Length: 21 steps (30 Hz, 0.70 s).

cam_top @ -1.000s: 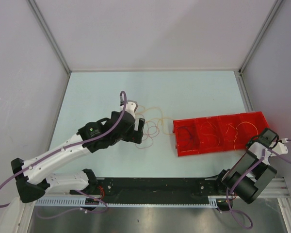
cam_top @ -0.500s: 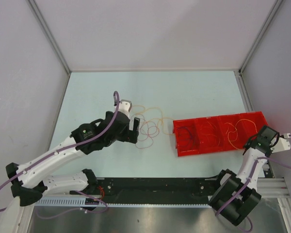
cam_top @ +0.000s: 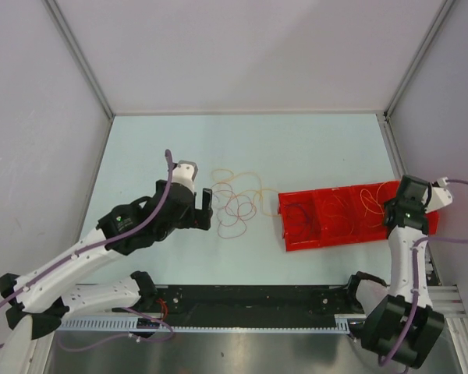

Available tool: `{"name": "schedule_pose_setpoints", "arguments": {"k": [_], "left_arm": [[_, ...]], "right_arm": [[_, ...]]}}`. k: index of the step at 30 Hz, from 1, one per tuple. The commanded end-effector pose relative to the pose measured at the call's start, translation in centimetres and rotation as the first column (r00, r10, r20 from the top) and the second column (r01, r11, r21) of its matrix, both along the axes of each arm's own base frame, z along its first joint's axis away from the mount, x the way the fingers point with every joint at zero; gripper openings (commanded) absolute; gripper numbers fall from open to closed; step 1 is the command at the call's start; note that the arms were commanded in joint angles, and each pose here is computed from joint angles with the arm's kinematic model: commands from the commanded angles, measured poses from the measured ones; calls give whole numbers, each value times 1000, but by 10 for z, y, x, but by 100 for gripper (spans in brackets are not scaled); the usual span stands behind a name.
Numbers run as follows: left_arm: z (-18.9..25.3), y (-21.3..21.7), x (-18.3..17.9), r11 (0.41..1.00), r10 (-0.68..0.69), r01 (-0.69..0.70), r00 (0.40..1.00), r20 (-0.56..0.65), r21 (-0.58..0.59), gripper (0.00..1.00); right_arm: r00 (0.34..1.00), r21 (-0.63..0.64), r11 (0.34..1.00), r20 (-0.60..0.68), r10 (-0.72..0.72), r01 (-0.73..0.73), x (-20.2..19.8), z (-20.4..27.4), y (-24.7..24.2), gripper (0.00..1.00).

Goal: Untangle the cables

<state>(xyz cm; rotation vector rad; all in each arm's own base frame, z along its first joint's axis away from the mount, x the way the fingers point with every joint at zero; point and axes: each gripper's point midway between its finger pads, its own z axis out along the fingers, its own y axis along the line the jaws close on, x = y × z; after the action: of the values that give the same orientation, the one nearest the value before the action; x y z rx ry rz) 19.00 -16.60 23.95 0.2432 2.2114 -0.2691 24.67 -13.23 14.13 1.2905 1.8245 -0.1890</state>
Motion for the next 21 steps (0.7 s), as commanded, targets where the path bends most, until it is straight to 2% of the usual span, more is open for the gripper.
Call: {"name": "schedule_pose_setpoints", "arguments": {"k": [1,7,13,17,21], "left_arm": [[3,12,2,999,41,-41,998,40,-17,97],[3,21,1,998,55,-52,995,82,-36,96],[1,31,0,996,69,-63,990,122,-56,96],[-9,33,-2,995,76,-66,988,131,-81,96],[-20,39,-6,992,90,-78,987,130,-98,96]], "right_arm": [[999,-134,990,-5,36,-36,27,15,-3,0],[996,-260,965,-79,-38,16,29,11,-16,0],[995,-353,933,-54,-89,64,25,33,-29,0],[994,-420,907,-97,-42,-3,28,39,-20,0],[988,-434,898,-153,5,-71,34,29,-1,0]]}}
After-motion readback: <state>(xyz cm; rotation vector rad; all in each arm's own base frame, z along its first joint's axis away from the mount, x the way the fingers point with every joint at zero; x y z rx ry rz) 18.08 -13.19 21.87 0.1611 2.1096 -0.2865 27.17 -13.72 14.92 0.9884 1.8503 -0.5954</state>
